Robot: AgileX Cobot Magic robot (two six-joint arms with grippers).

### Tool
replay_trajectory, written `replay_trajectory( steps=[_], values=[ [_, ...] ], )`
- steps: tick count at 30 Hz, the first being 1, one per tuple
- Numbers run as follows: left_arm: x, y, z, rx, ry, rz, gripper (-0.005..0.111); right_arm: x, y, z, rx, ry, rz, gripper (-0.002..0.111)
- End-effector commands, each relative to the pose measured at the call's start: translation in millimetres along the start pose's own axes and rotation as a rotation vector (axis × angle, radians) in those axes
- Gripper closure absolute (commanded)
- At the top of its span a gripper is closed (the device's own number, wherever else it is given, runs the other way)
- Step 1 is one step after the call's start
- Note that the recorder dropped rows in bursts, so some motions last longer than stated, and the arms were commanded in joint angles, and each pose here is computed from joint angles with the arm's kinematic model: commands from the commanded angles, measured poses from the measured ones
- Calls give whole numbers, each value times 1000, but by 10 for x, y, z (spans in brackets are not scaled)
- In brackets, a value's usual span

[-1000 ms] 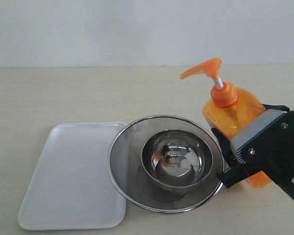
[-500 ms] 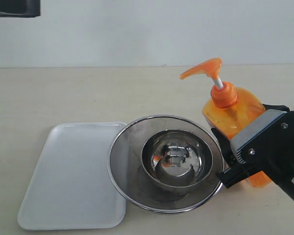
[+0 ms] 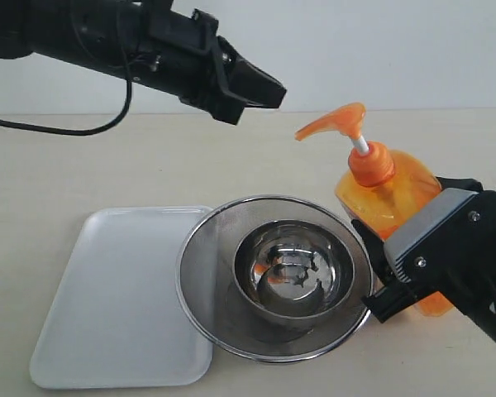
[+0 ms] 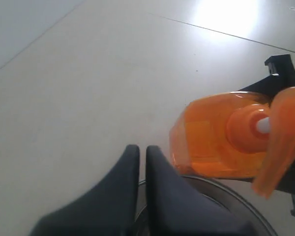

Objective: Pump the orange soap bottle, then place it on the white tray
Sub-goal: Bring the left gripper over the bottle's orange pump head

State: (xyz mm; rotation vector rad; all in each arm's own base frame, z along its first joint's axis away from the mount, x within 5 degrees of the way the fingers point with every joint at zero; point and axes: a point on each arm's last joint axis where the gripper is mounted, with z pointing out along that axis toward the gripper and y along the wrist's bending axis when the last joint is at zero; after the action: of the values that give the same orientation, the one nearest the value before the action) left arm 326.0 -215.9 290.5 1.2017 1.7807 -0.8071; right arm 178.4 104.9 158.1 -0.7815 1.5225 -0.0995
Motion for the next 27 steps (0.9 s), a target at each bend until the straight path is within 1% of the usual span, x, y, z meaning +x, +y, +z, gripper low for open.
replay_trajectory(
  steps=[1, 3, 8, 12, 18, 27],
  values=[
    [-39, -125, 221, 43, -1, 37, 102, -58, -13, 16, 14, -47, -30, 108],
    [-40, -154, 229, 62, 2, 20, 102, -53, -9, 17, 10, -41, -34, 108],
    [-34, -239, 160, 119, 62, 5, 102, -52, -11, 17, 12, -40, -37, 108],
    [-45, -270, 88, 109, 108, 0, 102, -53, -11, 17, 12, -42, -39, 108],
    [-137, -371, -34, 148, 96, 15, 102, -55, -12, 17, 13, -43, -42, 108],
    [-138, -420, -42, 203, 95, 1, 102, -56, -13, 16, 14, -45, -42, 108]
  ],
)
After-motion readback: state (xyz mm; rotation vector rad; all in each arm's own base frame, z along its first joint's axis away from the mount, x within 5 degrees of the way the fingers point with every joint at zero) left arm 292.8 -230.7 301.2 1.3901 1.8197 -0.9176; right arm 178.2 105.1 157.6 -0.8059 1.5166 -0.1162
